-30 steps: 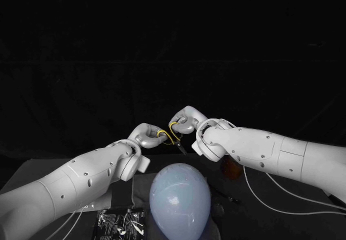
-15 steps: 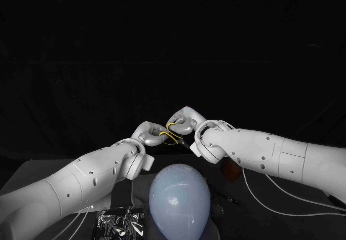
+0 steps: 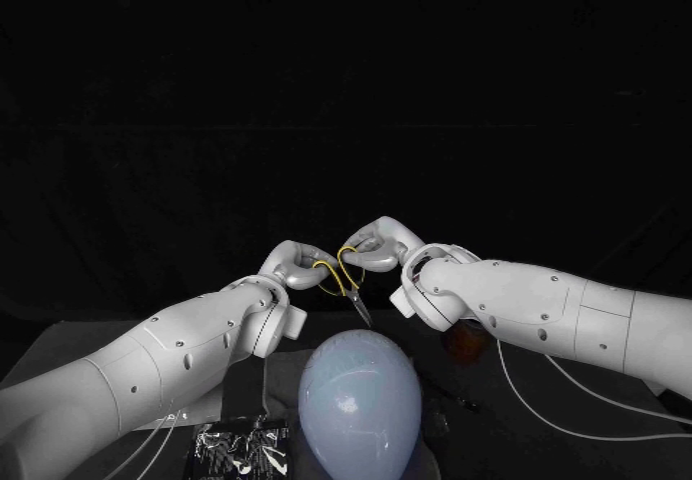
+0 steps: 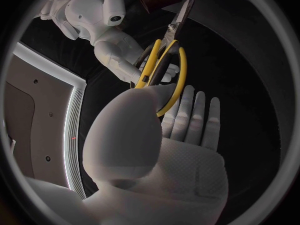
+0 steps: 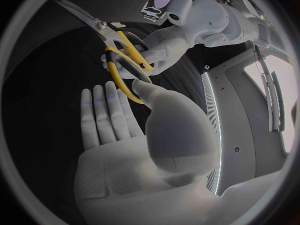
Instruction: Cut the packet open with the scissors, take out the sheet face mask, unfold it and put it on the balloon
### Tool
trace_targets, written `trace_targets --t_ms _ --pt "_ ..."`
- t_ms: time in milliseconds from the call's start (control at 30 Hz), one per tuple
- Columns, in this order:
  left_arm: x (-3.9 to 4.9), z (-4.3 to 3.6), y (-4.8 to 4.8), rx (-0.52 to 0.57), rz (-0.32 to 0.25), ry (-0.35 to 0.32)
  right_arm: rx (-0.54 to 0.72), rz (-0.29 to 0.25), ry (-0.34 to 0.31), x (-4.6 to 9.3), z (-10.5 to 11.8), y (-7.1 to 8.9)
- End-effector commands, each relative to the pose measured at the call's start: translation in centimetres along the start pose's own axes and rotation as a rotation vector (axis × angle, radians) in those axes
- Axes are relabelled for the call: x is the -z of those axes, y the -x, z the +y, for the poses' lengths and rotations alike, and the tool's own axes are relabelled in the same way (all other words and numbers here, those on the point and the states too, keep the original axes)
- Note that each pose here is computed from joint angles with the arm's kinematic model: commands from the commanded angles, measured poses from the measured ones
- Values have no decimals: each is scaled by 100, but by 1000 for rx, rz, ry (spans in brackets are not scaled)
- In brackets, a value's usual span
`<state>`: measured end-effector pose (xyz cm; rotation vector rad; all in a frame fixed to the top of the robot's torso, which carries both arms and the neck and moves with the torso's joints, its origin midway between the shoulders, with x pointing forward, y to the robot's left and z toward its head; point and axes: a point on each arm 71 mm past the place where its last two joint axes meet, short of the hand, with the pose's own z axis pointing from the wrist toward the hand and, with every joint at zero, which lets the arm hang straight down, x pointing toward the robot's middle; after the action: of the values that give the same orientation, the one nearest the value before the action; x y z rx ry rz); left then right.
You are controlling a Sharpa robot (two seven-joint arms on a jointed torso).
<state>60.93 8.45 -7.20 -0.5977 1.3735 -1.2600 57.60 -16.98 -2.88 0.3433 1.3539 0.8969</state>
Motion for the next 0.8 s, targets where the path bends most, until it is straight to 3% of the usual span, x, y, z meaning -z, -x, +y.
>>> trace_targets --t_ms 33,333,800 --pt "-7 -12 -3 10 -6 12 -31 61 18 -3 34 -54" --pt "-13 -15 -17 8 0 23 -45 98 -1 -11 -2 -61" --pt "-24 -15 -2 18 -8 40 -84 -13 19 -41 -39 65"
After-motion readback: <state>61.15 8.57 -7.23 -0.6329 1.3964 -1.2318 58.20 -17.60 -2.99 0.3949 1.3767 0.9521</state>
